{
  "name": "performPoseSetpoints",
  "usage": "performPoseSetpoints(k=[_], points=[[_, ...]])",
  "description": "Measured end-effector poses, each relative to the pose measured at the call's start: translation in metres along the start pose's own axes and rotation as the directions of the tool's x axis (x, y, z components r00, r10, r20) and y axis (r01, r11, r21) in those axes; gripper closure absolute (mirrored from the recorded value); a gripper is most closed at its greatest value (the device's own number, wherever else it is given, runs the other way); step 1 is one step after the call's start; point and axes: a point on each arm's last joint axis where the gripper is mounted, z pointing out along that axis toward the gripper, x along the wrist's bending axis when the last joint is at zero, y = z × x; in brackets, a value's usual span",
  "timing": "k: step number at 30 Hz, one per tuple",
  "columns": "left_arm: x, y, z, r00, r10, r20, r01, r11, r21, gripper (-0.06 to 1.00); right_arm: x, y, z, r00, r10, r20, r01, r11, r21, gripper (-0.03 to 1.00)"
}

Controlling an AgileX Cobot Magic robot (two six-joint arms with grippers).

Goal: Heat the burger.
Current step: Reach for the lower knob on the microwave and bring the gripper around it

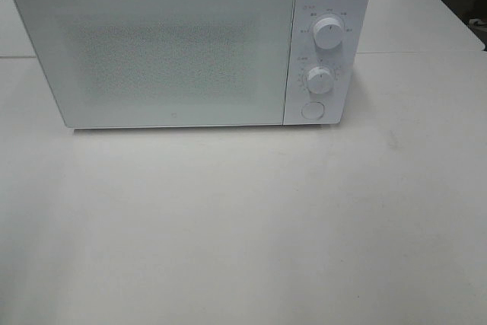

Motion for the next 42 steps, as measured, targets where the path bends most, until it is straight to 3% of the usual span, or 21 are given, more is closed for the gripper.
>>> performPoseSetpoints(k=[7, 15, 42], points=[[-0.001, -0.017, -0.024, 1.000, 0.010, 0.006, -0.008, 0.983, -0.183, -0.04, 0.000, 0.000, 0.000, 1.000, 0.000, 0.000, 0.000, 1.000, 0.000, 0.22], [-0.002, -0.040, -0.047, 1.000, 0.021, 0.016, -0.013, 0.926, -0.377, -0.04, 0.000, 0.000, 0.000, 1.000, 0.000, 0.000, 0.000, 1.000, 0.000, 0.22], [-0.002, -0.041, -0.047, 1.000, 0.021, 0.016, -0.014, 0.924, -0.381, -0.04, 0.000, 0.000, 0.000, 1.000, 0.000, 0.000, 0.000, 1.000, 0.000, 0.22]])
